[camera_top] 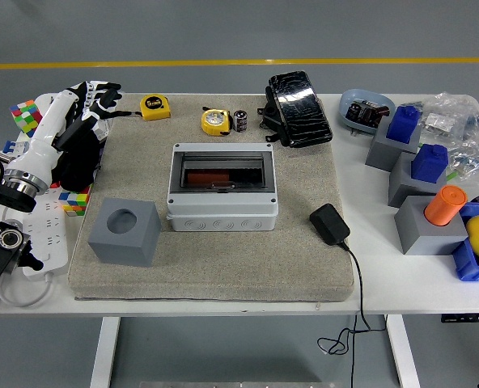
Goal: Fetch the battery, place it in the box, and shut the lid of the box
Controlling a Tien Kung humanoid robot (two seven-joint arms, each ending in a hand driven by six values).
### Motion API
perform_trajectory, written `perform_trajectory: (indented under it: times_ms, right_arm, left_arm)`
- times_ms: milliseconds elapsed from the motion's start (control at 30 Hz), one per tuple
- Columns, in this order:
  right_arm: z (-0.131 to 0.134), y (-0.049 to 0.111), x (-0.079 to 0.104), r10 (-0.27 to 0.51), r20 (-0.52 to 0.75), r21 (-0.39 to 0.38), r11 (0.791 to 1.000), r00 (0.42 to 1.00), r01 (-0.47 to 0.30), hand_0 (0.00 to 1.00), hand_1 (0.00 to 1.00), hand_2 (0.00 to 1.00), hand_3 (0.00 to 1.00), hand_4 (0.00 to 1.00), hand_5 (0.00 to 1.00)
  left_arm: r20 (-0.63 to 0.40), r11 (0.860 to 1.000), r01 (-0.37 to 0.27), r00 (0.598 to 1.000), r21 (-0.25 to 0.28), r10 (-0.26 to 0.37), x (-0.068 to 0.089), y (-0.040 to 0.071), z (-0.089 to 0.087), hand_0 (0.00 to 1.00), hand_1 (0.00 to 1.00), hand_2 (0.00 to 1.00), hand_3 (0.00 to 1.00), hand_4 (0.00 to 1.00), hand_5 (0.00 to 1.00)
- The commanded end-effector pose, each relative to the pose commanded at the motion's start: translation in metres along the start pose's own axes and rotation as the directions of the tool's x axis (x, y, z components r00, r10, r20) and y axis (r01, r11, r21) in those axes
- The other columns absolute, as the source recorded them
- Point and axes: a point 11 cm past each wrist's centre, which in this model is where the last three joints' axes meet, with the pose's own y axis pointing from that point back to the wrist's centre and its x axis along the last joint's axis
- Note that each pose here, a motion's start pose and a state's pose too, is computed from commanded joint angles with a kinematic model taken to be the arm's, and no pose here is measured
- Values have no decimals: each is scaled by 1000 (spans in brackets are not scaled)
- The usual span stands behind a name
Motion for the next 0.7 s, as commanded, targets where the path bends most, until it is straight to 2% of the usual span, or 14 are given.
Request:
perform_trajectory:
  times_ms: [700]
  right_arm:
    - [6, 0, -3, -4, 10, -9, 1000, 1000, 4, 613, 637, 616, 527, 945, 420]
  left_arm:
    - [-4, 1000, -4, 1000, 17, 4, 1, 2, -3, 592, 711, 707, 735, 998, 998]
